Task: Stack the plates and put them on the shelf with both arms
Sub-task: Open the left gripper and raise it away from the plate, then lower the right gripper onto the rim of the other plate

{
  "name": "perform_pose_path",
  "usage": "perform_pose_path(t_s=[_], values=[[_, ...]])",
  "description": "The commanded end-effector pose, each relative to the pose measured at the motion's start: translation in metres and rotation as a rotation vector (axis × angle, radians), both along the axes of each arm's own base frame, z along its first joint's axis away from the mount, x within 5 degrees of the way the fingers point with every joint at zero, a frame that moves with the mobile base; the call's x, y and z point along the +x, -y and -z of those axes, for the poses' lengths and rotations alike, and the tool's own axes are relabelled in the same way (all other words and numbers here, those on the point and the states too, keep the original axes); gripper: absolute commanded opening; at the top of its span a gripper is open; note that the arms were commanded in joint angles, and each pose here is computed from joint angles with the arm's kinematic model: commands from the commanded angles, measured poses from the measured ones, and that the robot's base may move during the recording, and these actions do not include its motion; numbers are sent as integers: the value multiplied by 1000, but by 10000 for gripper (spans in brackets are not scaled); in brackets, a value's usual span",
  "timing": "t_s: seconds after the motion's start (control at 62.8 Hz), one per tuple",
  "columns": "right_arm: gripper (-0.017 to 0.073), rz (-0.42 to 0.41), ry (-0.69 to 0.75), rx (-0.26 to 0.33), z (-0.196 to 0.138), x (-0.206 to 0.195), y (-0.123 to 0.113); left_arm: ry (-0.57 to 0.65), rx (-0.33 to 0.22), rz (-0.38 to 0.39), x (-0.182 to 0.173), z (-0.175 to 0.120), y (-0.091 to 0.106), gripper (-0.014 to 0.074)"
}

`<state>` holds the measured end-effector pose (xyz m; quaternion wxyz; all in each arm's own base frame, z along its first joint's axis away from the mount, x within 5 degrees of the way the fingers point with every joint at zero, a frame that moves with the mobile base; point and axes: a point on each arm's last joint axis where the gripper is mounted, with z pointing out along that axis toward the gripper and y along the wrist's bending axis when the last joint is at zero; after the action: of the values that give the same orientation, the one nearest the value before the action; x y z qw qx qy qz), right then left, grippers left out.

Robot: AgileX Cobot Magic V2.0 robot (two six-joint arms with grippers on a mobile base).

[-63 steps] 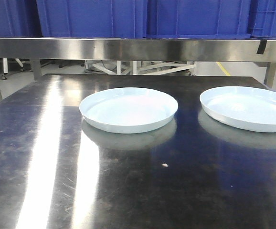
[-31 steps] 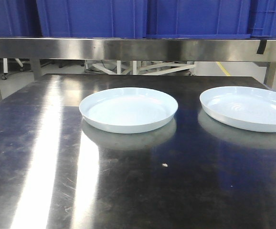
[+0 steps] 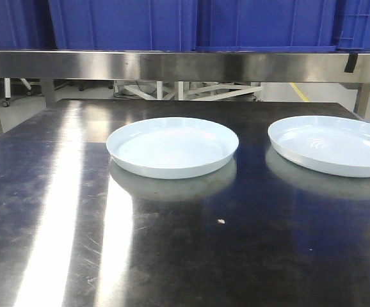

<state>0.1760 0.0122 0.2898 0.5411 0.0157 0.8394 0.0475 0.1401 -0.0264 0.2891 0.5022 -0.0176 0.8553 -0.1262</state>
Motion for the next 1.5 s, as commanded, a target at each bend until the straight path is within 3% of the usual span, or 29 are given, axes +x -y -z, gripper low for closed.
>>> perform_pose_path(t_s=[0.0,0.35,0.653,1.019,1.29,1.481], values=[[529,-2,112,-8,-19,4,0,115,-25,-21,3,-17,-1,90],[526,1,130,3,-21,4,0,115,-25,-21,3,-17,-1,90],[273,4,121,13,-20,4,0,115,-25,-21,3,-17,-1,90],[255,35,333,22,-33,27,5,115,-25,-21,3,-17,-1,90],[255,121,49,6,-27,84,25,115,-25,-21,3,-17,-1,90],[288,134,-161,5,-18,125,32,115,-25,-21,3,-17,-1,90]])
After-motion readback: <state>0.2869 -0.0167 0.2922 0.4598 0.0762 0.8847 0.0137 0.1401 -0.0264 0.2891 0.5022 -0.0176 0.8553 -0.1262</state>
